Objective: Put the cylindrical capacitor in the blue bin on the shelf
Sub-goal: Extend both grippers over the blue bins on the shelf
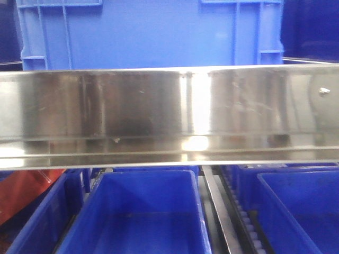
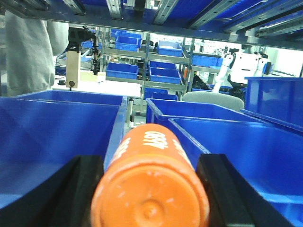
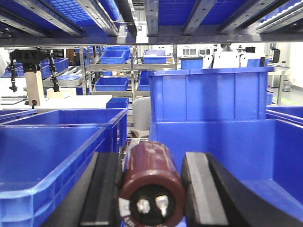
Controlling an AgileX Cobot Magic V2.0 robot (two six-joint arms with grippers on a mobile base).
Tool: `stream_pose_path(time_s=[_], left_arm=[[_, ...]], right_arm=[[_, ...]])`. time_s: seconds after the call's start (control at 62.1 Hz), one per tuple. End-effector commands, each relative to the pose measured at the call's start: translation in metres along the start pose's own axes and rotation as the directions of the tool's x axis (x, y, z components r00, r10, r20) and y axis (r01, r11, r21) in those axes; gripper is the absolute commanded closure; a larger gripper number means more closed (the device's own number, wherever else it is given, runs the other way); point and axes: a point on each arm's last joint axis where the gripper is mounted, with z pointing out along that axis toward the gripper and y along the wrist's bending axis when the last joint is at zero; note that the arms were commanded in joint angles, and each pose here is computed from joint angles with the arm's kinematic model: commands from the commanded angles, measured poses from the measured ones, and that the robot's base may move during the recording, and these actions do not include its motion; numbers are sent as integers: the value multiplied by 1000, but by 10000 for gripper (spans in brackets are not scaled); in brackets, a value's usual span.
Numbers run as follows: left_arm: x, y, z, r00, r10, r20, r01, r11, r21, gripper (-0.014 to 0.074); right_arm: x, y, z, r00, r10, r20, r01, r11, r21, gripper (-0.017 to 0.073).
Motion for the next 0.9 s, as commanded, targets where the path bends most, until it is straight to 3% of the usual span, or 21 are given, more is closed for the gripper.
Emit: stream_pose_path(time_s=[0.0, 0.886], left_arm=[[-2, 0, -1, 1000, -4, 26, 4, 1000, -3, 704], [-2, 0, -1, 1000, -4, 26, 4, 1000, -3, 704]], right_arm=[[-2, 0, 0, 999, -10, 31, 10, 1000, 2, 723], [-4, 0, 0, 999, -10, 45, 10, 1000, 2, 723]])
